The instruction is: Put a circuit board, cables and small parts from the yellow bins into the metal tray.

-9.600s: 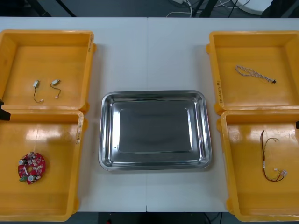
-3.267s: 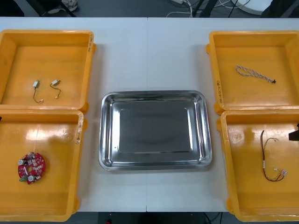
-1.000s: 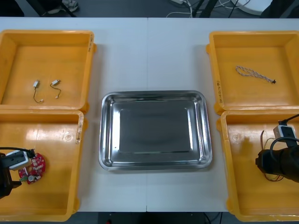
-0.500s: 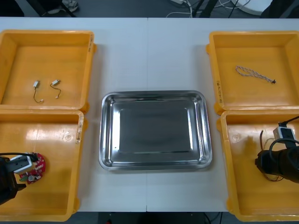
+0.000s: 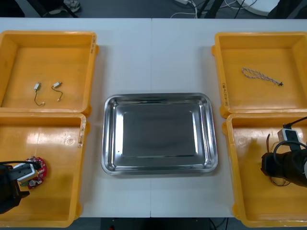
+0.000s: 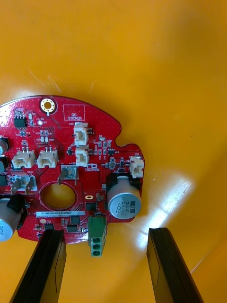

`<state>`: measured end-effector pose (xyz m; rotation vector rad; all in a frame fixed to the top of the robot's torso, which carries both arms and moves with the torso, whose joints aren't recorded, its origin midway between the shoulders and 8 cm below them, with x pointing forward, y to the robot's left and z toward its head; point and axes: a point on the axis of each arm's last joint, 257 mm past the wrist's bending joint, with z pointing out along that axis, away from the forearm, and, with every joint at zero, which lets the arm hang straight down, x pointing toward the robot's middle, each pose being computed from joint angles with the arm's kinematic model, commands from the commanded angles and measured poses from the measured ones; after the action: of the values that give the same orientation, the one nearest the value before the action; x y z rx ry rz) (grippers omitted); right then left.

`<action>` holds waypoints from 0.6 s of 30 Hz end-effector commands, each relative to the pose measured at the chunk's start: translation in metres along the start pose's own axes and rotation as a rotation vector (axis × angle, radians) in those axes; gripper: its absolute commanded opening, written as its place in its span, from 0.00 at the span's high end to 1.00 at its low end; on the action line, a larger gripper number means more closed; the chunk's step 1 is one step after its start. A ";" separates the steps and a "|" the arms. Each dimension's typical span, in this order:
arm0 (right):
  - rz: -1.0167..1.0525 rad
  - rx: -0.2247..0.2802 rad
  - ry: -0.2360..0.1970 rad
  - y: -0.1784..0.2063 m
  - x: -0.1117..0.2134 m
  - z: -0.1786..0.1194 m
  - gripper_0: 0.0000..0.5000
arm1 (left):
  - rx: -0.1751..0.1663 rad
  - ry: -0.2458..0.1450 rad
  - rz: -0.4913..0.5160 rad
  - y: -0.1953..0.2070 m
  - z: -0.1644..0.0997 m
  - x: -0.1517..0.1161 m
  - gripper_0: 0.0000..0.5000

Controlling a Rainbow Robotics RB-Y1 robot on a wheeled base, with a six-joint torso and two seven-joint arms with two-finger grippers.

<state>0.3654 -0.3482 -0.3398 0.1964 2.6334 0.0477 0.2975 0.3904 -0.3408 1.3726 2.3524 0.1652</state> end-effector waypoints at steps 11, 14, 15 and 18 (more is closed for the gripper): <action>0.001 0.001 0.005 0.007 0.001 0.006 1.00 | 0.015 0.040 0.104 -0.011 0.002 0.020 0.00; -0.003 0.009 -0.002 0.006 -0.006 0.003 1.00 | 0.016 0.041 0.102 -0.011 0.002 0.020 0.00; -0.004 0.015 -0.002 0.005 -0.009 0.001 1.00 | 0.016 0.040 0.103 -0.011 0.002 0.020 0.00; -0.006 0.022 0.000 0.003 -0.017 -0.005 1.00 | 0.017 0.043 0.101 -0.011 0.003 0.021 0.00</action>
<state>0.3680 -0.3491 -0.3363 0.1856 2.6453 0.0236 0.2958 0.3874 -0.3459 1.3794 2.3454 0.1615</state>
